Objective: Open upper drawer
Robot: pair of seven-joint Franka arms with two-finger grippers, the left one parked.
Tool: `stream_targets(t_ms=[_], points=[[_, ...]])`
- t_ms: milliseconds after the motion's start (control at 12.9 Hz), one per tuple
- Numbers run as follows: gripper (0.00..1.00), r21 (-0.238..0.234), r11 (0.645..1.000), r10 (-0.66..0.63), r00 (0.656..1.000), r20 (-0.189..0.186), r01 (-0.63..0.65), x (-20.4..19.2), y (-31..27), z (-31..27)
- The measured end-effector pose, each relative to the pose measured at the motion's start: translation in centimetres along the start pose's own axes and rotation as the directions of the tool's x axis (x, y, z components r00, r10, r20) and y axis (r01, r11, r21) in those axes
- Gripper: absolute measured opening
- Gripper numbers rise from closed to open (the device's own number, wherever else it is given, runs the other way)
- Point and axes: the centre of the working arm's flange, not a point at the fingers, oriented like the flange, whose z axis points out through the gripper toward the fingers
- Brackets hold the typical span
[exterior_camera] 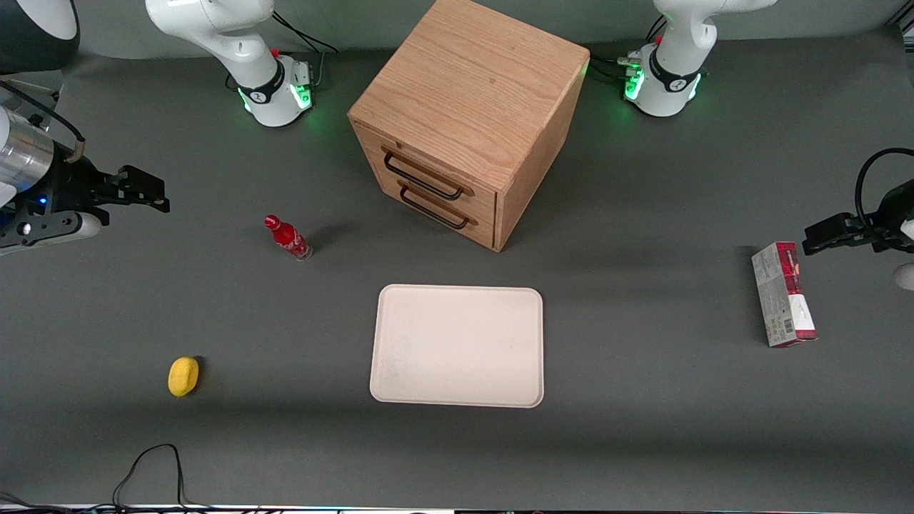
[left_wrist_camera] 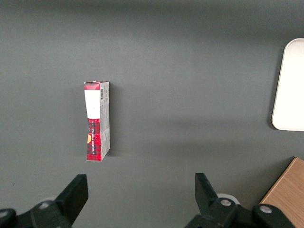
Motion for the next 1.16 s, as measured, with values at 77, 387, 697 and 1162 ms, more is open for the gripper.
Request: stream_targets(t_ms=[77, 387, 697, 1162], points=[[1.0, 0.0, 1.0, 0.003, 1.0, 0.0, -0.003, 0.0, 0.2, 0.0], [1.0, 0.0, 1.0, 0.002, 1.0, 0.0, -0.002, 0.0, 0.2, 0.0], [1.0, 0.0, 1.0, -0.006, 1.0, 0.003, 0.006, 0.0, -0.2, 0.0], [1.0, -0.004, 0.991, -0.13, 0.991, 0.011, 0.13, 0.4, -7.6, 0.6]])
